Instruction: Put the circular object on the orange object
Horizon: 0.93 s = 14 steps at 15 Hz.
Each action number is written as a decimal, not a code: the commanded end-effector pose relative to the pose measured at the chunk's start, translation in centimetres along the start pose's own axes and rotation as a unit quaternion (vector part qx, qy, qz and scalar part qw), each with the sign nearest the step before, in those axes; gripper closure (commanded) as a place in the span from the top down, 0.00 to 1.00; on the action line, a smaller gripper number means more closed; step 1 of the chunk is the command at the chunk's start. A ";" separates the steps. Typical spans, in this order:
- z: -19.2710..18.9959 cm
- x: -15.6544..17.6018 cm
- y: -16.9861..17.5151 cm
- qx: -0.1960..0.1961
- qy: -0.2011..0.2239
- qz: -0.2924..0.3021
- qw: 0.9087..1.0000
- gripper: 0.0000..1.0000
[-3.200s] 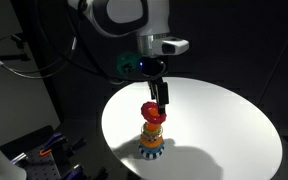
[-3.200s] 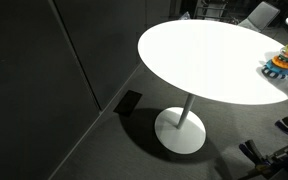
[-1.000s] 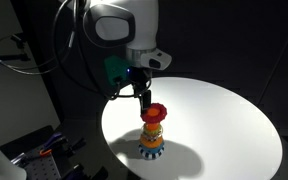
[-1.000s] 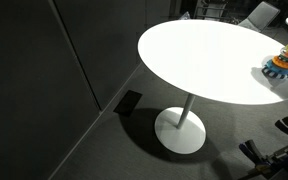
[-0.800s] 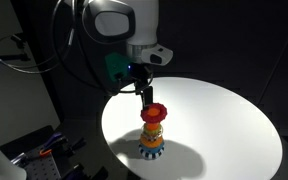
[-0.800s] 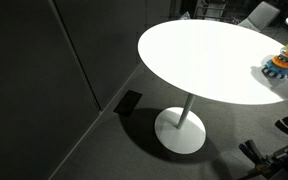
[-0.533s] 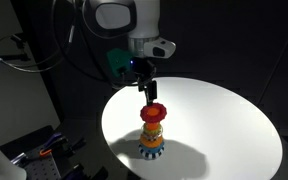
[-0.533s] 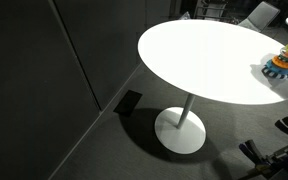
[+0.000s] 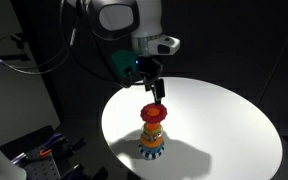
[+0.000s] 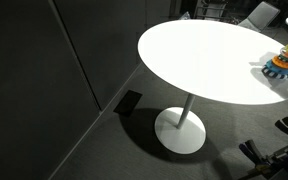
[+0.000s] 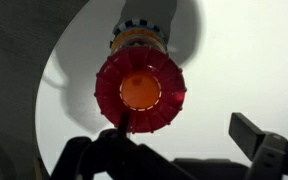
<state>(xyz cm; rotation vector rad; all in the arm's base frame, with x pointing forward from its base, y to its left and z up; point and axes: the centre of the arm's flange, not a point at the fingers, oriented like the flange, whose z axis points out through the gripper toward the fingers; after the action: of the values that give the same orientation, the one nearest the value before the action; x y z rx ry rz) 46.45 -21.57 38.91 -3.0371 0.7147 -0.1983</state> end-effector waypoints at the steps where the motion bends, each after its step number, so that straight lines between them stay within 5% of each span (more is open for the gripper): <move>1: 0.6 1.2 -0.1 -0.014 0.019 0.003 1.000 1.00; 14: 3.4 1.9 -0.8 -0.014 0.035 -0.006 0.999 1.00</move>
<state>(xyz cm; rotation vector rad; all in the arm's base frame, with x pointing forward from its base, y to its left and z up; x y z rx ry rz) 48.33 -21.82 35.53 -3.0726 0.7051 -0.2822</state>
